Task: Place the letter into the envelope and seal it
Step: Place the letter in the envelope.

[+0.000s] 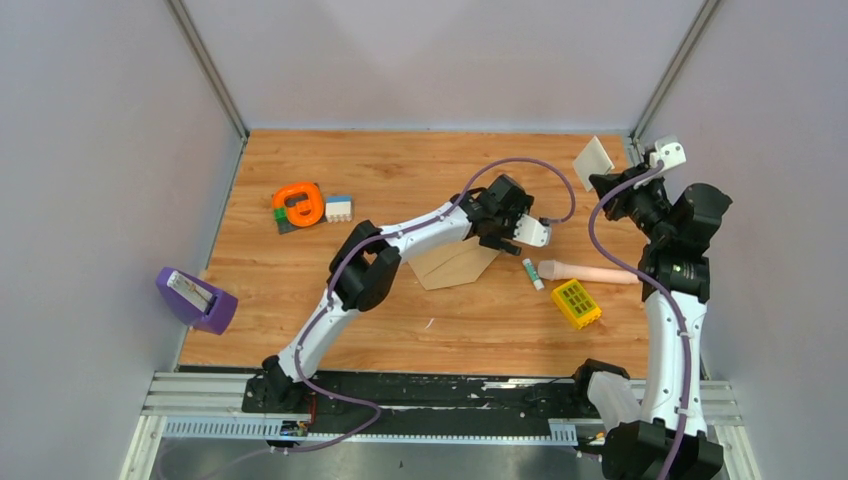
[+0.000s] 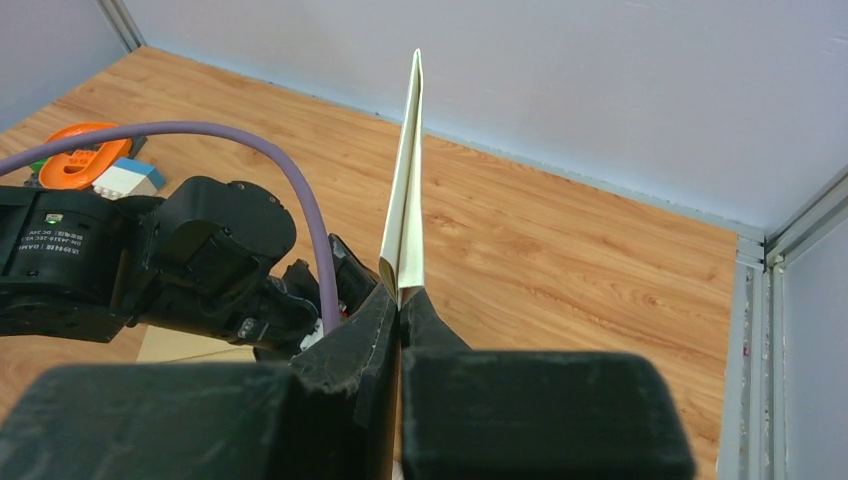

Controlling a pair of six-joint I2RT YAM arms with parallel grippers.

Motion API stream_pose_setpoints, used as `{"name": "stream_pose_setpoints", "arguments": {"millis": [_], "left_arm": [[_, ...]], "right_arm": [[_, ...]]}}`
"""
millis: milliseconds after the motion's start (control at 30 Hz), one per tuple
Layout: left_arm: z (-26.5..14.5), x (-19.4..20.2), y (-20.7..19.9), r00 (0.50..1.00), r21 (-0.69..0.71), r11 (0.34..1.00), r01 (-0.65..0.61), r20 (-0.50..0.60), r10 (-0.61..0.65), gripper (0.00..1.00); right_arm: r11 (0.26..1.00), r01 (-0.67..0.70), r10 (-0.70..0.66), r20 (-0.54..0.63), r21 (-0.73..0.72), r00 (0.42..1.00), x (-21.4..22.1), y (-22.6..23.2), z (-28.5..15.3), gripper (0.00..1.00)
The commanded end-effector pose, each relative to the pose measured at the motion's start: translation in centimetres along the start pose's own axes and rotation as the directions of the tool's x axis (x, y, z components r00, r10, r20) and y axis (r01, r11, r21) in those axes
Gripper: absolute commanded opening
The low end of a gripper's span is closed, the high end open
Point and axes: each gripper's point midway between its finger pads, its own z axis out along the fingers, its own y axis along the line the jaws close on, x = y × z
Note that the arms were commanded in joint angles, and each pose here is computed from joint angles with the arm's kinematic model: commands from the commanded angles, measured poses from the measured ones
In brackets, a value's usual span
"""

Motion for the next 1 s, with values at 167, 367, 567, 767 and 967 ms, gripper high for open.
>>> {"name": "stream_pose_setpoints", "arguments": {"millis": [167, 367, 567, 767, 967], "left_arm": [[1.3, -2.4, -0.5, 0.992, -0.022, 0.992, -0.126, 0.012, 0.127, 1.0], [2.2, -0.9, -1.6, 0.98, 0.005, 0.981, -0.196, -0.035, 0.196, 1.0], [2.8, 0.4, -1.7, 0.973, 0.007, 0.976, -0.217, -0.078, 0.217, 1.0], [2.5, 3.1, -0.7, 0.974, 0.005, 0.983, -0.186, -0.128, 0.185, 1.0], [1.7, 6.7, 0.0, 0.975, 0.012, 0.991, -0.136, -0.176, 0.136, 1.0]], "right_arm": [[0.999, 0.036, -0.036, 0.051, 0.0, 0.998, -1.5, 0.3, -0.6, 0.0], [1.0, 0.031, -0.031, 0.051, -0.003, 0.998, -1.5, 0.4, -0.6, 0.0], [1.0, 0.028, -0.028, 0.05, -0.005, 0.998, -1.4, 0.4, -0.6, 0.0], [1.0, 0.027, -0.026, 0.047, -0.011, 0.999, -1.3, 0.4, -0.6, 0.0], [1.0, 0.022, -0.021, 0.044, -0.018, 0.999, -1.1, 0.4, -0.5, 0.0]]}}
